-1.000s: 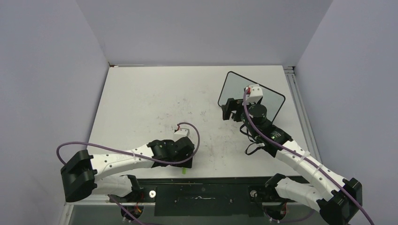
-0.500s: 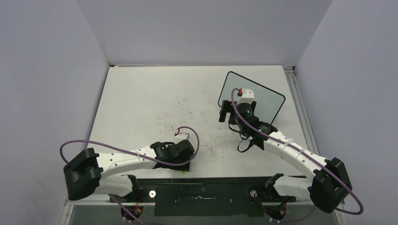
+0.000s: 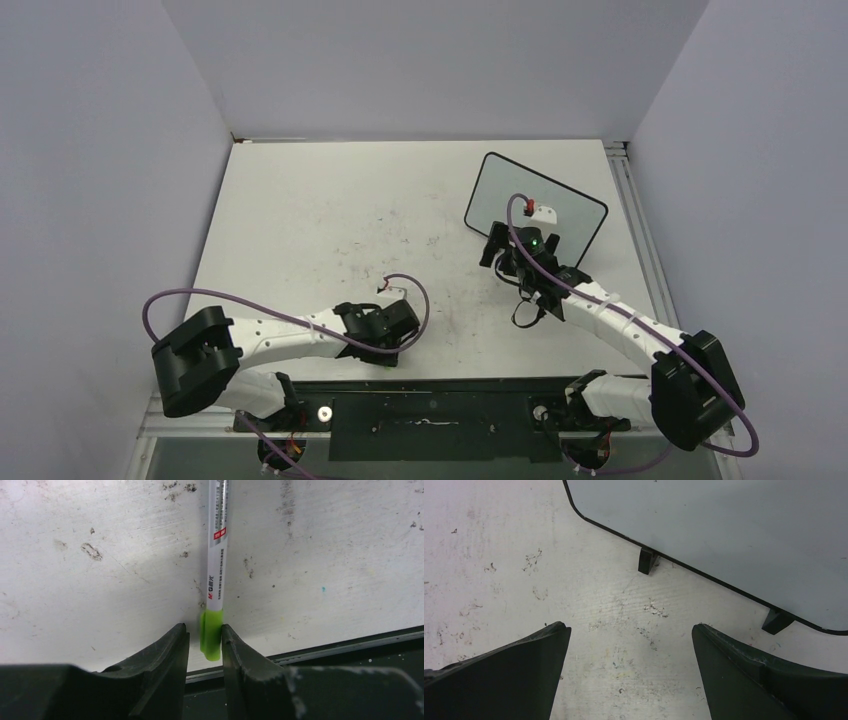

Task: Write a sentence on the whiteboard
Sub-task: Open the whiteboard marker at the center of the board.

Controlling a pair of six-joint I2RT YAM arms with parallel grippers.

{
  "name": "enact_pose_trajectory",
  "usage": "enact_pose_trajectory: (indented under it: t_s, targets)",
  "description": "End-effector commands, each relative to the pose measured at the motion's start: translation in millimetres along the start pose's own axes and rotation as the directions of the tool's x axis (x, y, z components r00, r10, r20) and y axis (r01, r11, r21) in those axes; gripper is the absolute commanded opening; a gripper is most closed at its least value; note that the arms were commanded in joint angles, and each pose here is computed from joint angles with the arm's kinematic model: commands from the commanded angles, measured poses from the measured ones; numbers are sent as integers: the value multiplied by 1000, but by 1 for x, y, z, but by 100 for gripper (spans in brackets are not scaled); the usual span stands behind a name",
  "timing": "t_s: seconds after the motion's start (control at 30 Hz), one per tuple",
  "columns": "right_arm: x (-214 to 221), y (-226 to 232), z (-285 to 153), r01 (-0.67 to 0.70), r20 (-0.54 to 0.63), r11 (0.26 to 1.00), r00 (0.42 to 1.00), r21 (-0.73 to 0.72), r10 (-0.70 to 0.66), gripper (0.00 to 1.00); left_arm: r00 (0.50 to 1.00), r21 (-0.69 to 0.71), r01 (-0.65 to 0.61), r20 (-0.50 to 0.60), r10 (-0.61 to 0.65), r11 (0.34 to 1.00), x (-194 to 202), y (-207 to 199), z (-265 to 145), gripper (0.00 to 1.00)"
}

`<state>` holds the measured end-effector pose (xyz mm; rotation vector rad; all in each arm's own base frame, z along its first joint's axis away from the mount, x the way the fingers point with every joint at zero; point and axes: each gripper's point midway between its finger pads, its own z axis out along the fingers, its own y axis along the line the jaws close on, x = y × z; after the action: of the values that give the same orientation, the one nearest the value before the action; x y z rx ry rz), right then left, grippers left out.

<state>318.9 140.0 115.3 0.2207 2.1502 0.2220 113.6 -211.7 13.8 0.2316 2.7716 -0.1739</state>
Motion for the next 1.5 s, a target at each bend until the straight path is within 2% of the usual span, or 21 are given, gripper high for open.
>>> enact_pose_trajectory:
  t_s: [0.0,0.07,0.2,0.33,0.5,0.67,0.73,0.83,0.97,1.17,1.47]
  targets:
    - [-8,14,-1,-39,32,997,999,-66,41,98,1000,-57,-30,1,30,998,0,8,6,26]
    - [-10,16,-1,-39,34,996,999,-77,41,98,999,-59,-40,2,41,997,-1,8,6,20]
    - [-15,21,-5,-26,38,994,999,-103,30,98,998,-75,-70,3,70,995,-2,12,4,0]
    - [-26,31,-12,1,40,989,999,-150,5,97,992,-90,-93,80,100,992,-23,14,-13,0]
    - [-43,45,-21,-16,-31,944,1000,-330,7,95,940,-27,-186,286,186,982,-80,-3,-65,0]
    - [-49,67,-37,-72,-137,839,991,-539,-3,95,873,123,-349,404,274,929,-124,-20,-109,0]
    - [-48,84,-50,-87,-172,765,985,-638,-31,96,819,146,-459,453,353,876,-132,-23,-120,0]
    - [-47,103,-70,-114,-202,662,978,-741,-58,98,732,154,-601,498,464,784,-129,-28,-127,0]
    - [-38,121,-89,-117,-222,548,966,-828,-129,98,663,160,-691,528,530,705,-121,-32,-120,0]
    - [13,149,-94,-104,-295,497,899,-862,-324,91,634,219,-733,565,529,645,-108,-44,-121,0]
    - [39,179,-122,-181,-325,361,860,-915,-394,71,624,216,-749,549,557,626,-99,-48,-115,0]
